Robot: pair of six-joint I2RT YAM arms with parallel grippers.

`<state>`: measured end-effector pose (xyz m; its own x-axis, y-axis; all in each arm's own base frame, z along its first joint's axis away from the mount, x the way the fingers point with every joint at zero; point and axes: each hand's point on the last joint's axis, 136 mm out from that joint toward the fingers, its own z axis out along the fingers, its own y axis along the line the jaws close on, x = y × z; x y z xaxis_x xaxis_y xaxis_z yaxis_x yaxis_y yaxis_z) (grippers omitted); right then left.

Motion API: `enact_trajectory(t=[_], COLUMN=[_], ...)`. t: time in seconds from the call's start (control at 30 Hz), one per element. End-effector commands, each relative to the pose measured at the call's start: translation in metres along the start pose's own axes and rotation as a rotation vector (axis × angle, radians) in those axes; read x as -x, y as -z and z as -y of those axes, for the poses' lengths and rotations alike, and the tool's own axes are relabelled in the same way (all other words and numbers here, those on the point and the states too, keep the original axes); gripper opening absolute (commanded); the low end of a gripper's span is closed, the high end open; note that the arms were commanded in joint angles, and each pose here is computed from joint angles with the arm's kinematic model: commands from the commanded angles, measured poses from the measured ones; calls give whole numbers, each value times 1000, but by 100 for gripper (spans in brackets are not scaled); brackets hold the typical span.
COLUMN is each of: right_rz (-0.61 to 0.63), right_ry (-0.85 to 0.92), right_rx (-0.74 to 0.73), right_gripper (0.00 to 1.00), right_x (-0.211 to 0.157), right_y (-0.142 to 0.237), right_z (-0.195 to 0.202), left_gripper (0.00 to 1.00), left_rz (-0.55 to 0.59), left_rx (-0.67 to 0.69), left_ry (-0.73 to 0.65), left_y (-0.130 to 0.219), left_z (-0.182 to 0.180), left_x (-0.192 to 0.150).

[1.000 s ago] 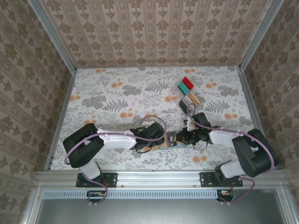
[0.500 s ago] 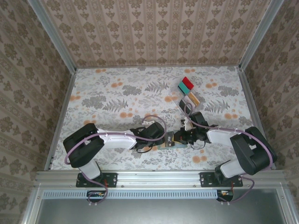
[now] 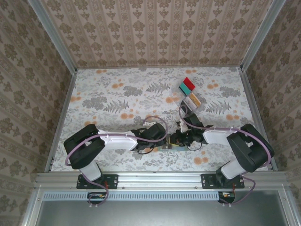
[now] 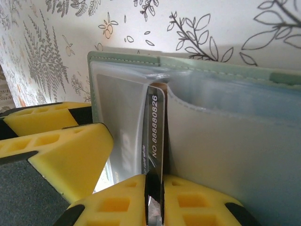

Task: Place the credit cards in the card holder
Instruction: Insert the credit card into the card slot.

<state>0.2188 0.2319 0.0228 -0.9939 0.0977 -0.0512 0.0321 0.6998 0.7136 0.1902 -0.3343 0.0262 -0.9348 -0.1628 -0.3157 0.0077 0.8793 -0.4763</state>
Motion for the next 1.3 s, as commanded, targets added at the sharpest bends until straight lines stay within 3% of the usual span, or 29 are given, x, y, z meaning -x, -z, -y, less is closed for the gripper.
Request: enact_trajectory(t=[0.0, 0.23, 0.53, 0.9, 1.0, 1.17, 1.27], right_rz=[49, 60, 9, 12, 30, 106, 97], right_ry=[2, 15, -5, 0, 24, 62, 60], right_rx=[-46, -127, -32, 29, -36, -334, -433], right_gripper=[16, 23, 15, 15, 18, 18, 18], right_x=[8, 4, 6, 13, 13, 17, 14], right_y=[8, 20, 2, -1, 9, 39, 45], right_z=[-2, 7, -4, -22, -17, 24, 44], left_gripper=[40, 38, 37, 37, 37, 35, 35], left_rz=[-29, -29, -33, -33, -33, -28, -30], left_rx=[19, 24, 6, 7, 18, 48, 58], left_ry=[3, 9, 3, 6, 10, 19, 24], left_y=[-4, -4, -5, -5, -5, -4, -5], left_z=[-4, -6, -3, -3, -6, -14, -17], left_x=[-9, -10, -10, -11, -11, -12, -12])
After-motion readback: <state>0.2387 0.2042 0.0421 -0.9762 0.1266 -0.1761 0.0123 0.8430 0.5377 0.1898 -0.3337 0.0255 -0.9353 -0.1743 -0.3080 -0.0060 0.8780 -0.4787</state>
